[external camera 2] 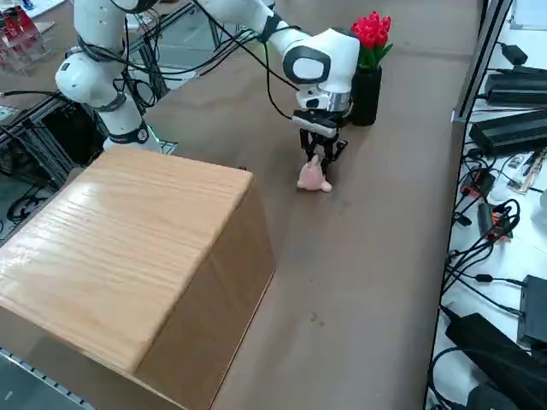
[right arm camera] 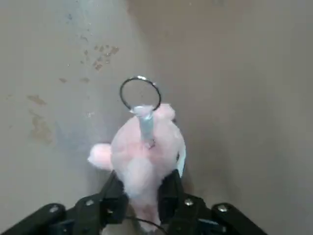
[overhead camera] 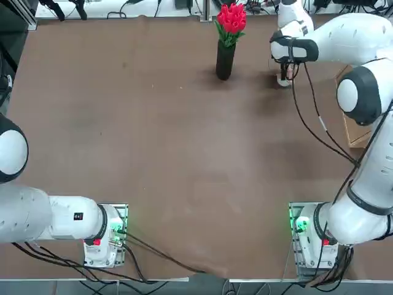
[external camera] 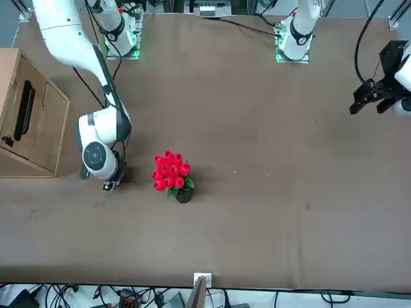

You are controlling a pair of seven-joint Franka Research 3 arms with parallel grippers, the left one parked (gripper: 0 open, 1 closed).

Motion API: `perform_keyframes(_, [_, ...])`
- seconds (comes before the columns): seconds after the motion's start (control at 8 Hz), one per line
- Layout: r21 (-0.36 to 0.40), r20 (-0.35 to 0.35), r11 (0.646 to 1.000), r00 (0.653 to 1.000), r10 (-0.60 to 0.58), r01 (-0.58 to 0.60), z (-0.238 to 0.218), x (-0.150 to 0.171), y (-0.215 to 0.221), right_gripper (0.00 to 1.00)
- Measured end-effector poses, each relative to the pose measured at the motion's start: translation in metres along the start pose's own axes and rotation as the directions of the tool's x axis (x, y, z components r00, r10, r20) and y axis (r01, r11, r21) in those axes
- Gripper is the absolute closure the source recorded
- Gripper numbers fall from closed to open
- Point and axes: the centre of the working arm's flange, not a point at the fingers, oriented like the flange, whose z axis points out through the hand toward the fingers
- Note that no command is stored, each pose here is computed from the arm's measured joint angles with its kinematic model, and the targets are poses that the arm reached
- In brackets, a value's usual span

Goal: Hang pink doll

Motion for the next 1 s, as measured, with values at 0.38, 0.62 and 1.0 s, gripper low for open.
perform_keyframes(0.38, [0.002,-0.007,0.999,0.999,0.035,-0.035,-0.001,-0.004,0.002,0.90])
perform_keyframes(0.62, [-0.018,-0.032,0.999,0.999,0.038,-0.039,-0.014,-0.002,0.006,0.90])
perform_keyframes(1.0, [0.049,-0.028,0.997,0.998,0.063,-0.062,-0.107,0.057,-0.004,0.90])
